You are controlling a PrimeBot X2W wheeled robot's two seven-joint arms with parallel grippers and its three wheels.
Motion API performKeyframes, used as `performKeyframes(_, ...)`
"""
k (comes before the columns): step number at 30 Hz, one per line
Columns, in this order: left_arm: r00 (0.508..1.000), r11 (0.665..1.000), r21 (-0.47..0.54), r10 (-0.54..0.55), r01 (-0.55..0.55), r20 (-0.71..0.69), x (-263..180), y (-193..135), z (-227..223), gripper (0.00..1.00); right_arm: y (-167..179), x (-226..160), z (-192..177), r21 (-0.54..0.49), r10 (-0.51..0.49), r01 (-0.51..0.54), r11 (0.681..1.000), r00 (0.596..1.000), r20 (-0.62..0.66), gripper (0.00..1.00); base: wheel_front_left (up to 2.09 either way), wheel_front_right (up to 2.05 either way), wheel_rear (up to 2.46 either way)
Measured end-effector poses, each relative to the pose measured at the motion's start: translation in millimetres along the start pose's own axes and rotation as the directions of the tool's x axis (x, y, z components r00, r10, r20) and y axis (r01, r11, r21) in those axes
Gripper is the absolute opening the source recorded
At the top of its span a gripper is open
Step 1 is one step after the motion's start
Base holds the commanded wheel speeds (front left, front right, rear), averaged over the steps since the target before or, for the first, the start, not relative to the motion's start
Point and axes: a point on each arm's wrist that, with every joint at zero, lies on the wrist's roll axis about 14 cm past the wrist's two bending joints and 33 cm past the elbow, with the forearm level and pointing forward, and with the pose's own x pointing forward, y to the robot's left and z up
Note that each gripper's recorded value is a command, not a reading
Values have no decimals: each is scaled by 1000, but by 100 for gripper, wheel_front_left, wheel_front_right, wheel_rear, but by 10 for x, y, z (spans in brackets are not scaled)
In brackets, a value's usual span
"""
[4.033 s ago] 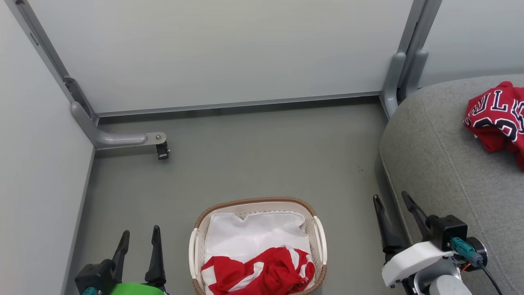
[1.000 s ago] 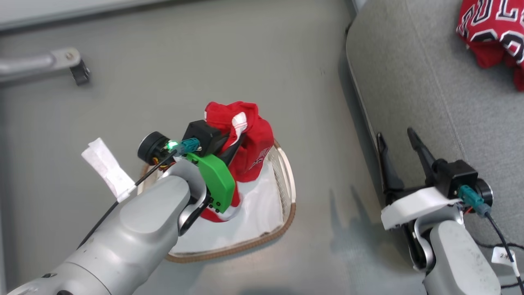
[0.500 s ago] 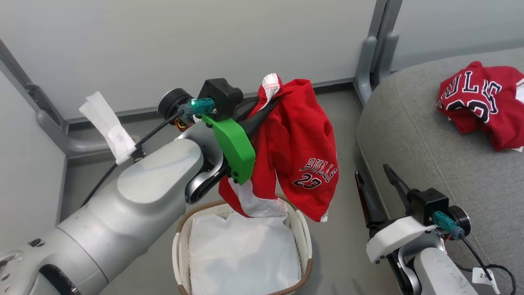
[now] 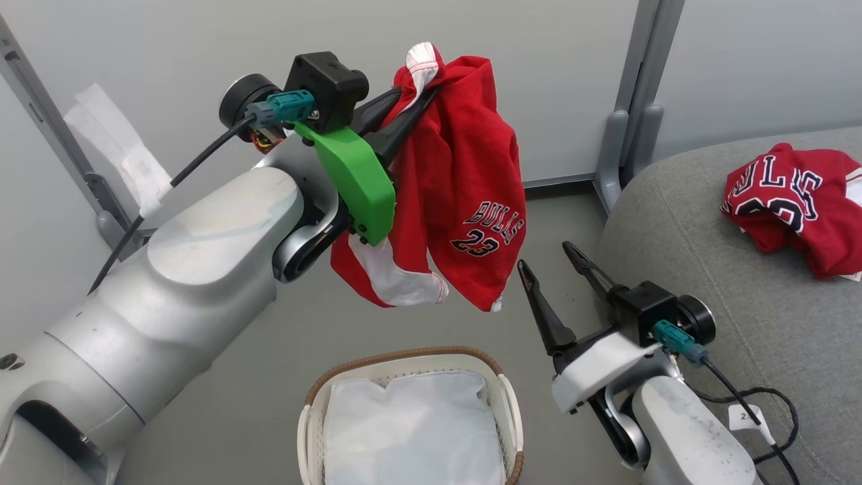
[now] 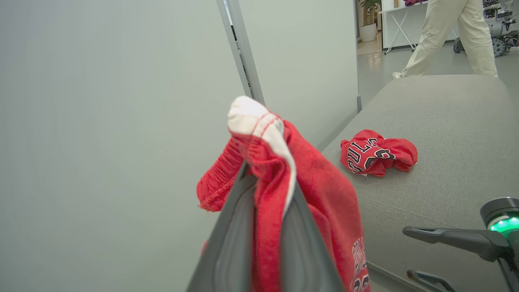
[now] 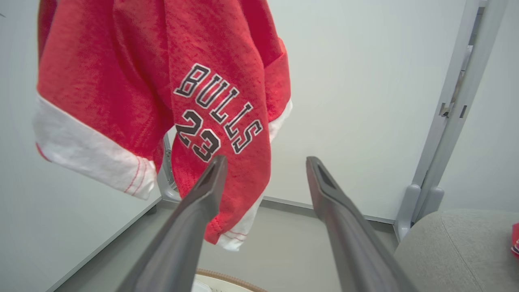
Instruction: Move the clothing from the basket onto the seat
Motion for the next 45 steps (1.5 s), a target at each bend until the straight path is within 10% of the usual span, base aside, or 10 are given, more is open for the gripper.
performKeyframes(32,998,999,-9,-36,37,42,-156,-210,129,0,686,834,121,-141,298,-308,941,951,-89,100,0,0,0)
performKeyframes(34,998,999,-10,-34,35,43,-169,-207,131,0,738,864,119,-135,309,-320,938,946,-96,45,0,0,0)
performKeyframes(37,999,1000,-20,-23,24,43,-195,-177,122,0,792,900,128,-131,323,-334,933,941,-99,7,0,0,0)
performKeyframes(45,999,999,-34,27,-26,31,-261,1,53,0,876,900,175,-128,346,-354,926,935,-81,0,0,0,0)
